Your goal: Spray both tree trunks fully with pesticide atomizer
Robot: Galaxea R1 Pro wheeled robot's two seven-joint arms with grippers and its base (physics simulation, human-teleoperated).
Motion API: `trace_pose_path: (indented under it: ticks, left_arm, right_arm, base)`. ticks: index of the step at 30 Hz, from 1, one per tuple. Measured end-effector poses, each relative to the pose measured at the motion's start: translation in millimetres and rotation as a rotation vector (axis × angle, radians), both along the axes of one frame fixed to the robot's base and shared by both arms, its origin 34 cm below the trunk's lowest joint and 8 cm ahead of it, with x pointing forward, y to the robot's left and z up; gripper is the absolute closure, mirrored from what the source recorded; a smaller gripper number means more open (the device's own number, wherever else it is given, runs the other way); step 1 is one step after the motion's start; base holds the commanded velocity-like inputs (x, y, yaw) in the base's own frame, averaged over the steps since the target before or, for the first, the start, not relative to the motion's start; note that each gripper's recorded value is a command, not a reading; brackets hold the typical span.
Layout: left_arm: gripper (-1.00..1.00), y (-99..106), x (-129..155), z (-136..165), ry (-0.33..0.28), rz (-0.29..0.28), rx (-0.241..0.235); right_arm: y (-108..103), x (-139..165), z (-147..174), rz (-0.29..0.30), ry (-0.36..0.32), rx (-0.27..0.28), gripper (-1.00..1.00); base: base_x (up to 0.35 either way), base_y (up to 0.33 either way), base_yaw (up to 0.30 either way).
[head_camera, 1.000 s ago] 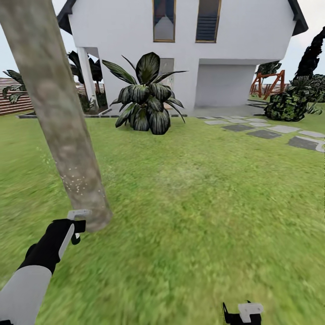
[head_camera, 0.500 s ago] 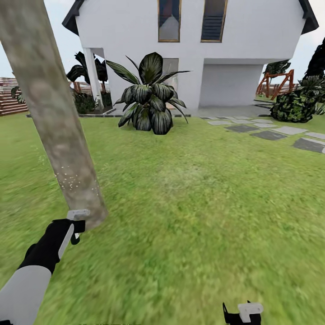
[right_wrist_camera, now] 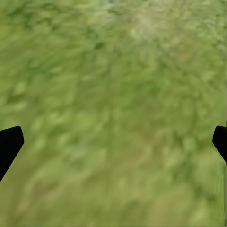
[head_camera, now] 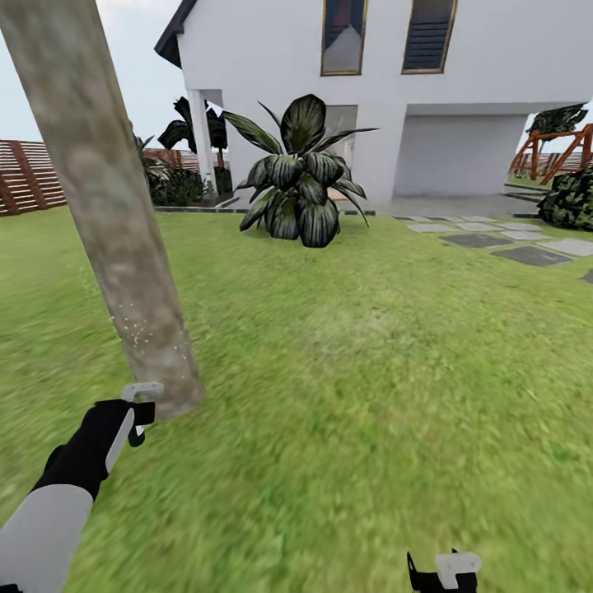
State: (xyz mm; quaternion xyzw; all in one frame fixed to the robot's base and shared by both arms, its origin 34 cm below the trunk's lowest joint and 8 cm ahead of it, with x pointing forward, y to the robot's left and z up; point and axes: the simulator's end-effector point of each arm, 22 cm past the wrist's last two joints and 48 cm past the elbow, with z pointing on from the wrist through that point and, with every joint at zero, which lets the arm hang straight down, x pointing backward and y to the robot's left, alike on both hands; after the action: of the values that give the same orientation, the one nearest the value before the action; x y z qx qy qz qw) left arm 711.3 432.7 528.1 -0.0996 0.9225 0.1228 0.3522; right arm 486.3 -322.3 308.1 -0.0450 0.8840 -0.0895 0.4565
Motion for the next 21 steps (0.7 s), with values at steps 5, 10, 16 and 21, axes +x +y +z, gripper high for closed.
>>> trace_pose_path:
  ticks: [5,10,16,21]
  left_arm:
    - [1.0,0.2,-0.4,-0.4,0.001,0.001,0.001]
    - [1.0,0.9,-0.4,-0.2,0.001,0.002,0.003]
    - [1.0,1.5,-0.3,0.0,0.001,0.003,0.005]
    - [1.0,3.2,-0.6,0.3,0.001,0.005,0.007]
  right_arm:
    - [-0.1,0.1,0.1,0.0,0.0,0.0,-1.0]
    - [1.1,0.2,-0.1,0.0,0.0,0.002,-1.0]
    - [1.6,0.6,-0.1,-0.001,0.0,0.003,-1.0]
    - [1.6,0.2,-0.3,-0.001,0.0,0.003,-1.0]
  base:
    - [0.239,-0.189,0.002]
    - [0.181,-0.218,0.103]
    - [0.044,-0.262,0.267]
    - [0.019,-0.267,0.277]
